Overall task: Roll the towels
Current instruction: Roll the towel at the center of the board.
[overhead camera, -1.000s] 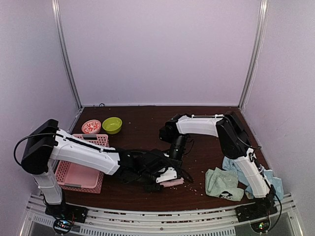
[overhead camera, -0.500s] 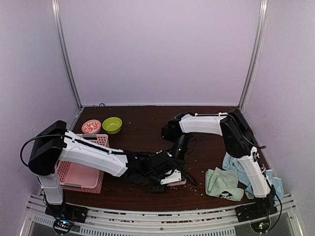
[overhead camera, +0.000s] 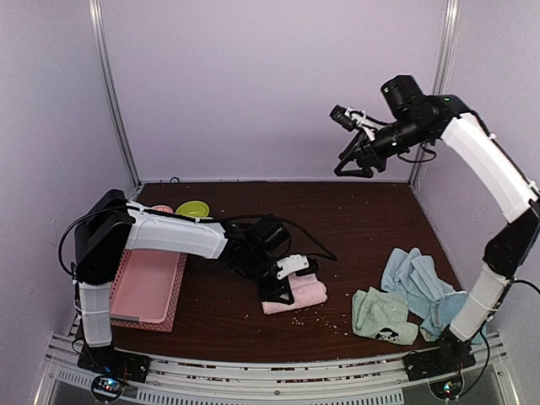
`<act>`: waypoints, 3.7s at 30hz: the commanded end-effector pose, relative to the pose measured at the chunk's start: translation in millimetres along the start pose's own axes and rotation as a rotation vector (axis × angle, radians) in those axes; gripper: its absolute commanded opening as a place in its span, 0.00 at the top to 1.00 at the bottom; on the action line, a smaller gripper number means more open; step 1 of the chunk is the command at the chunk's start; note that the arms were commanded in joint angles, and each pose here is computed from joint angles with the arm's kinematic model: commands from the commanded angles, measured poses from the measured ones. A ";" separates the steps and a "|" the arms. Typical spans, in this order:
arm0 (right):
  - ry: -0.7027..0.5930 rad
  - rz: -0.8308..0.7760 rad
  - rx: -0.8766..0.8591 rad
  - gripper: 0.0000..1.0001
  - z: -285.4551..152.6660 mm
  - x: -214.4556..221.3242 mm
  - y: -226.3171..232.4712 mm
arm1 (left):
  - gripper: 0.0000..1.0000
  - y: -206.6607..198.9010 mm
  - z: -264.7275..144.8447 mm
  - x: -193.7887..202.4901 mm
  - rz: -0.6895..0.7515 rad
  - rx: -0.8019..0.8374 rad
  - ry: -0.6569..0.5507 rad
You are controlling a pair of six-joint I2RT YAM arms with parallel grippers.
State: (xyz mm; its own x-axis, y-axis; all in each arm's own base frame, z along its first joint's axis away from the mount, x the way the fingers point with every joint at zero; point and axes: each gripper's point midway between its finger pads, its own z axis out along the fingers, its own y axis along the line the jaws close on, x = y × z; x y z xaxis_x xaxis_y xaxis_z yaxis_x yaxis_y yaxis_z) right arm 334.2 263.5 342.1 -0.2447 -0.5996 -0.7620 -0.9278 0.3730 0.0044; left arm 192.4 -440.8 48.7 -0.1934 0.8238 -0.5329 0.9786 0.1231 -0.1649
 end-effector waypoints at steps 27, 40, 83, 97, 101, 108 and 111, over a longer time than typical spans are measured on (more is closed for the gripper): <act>0.324 -0.645 0.141 0.34 177.6 172.7 134.2 | 0.88 17.1 23.0 23.7 -0.417 0.493 -0.016; 0.489 -0.708 -0.043 0.78 216.1 234.8 149.4 | 0.72 33.5 8.4 14.1 -0.346 0.349 -0.023; 0.907 0.008 -0.675 0.87 252.1 263.4 161.5 | 0.36 -36.3 -58.3 5.7 0.399 -0.537 0.143; 0.886 0.007 -0.676 0.86 250.7 259.5 161.9 | 0.47 -32.9 6.6 26.3 0.436 -0.456 0.221; 0.857 0.000 -0.688 0.80 243.4 247.4 161.5 | 0.59 -35.3 11.6 29.2 0.429 -0.428 0.226; 0.559 -0.069 -0.518 0.47 186.7 140.3 116.7 | 0.71 -32.2 11.3 40.1 0.366 -0.346 0.245; 0.378 -0.023 -0.377 0.45 145.2 81.4 82.1 | 0.72 -30.8 8.9 39.6 0.307 -0.276 0.227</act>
State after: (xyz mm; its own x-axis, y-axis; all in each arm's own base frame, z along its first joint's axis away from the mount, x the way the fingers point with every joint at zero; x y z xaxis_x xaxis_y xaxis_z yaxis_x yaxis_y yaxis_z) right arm 220.9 354.9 80.0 -0.1835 -0.9534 -0.2394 -0.8688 0.0433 0.4933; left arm 163.6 -416.5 34.6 0.1474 0.9468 -0.2860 0.9288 -0.0331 0.3691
